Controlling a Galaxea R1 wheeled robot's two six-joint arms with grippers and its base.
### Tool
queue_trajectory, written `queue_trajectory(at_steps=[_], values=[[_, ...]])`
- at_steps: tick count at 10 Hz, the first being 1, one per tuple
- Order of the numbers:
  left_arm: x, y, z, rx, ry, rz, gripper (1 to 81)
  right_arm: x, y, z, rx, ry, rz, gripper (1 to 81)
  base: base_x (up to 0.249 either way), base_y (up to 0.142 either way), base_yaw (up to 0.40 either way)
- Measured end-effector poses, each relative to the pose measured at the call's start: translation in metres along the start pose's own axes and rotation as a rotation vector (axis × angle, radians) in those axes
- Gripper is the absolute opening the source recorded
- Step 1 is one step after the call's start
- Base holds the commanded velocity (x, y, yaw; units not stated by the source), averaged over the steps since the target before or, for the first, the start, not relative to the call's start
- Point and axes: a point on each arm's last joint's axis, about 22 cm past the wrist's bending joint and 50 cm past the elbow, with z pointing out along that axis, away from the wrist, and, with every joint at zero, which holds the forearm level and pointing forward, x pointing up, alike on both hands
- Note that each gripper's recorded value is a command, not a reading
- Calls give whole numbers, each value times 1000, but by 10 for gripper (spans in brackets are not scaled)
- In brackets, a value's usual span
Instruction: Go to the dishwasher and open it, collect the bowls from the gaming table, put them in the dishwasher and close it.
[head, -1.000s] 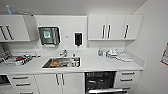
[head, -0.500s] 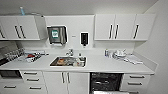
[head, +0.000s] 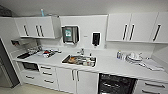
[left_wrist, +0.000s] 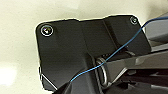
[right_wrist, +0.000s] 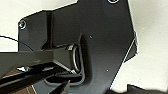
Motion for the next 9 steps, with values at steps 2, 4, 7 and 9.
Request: queue_trajectory(at_steps=[2,4,7,9], values=[[1,4,-2,-19,11,-3,811,1,-12,-2,46,6,-3,811,0,0,354],[1,8,-5,-43,17,-3,811,1,-15,-9,89,9,-5,811,0,0,354],[-1,5,-7,-39,14,-2,811,1,-10,-16,108,14,-5,811,0,0,354],[-1,3,-7,-37,15,-1,811,-4,-21,-14,125,10,-4,811,0,0,354]])
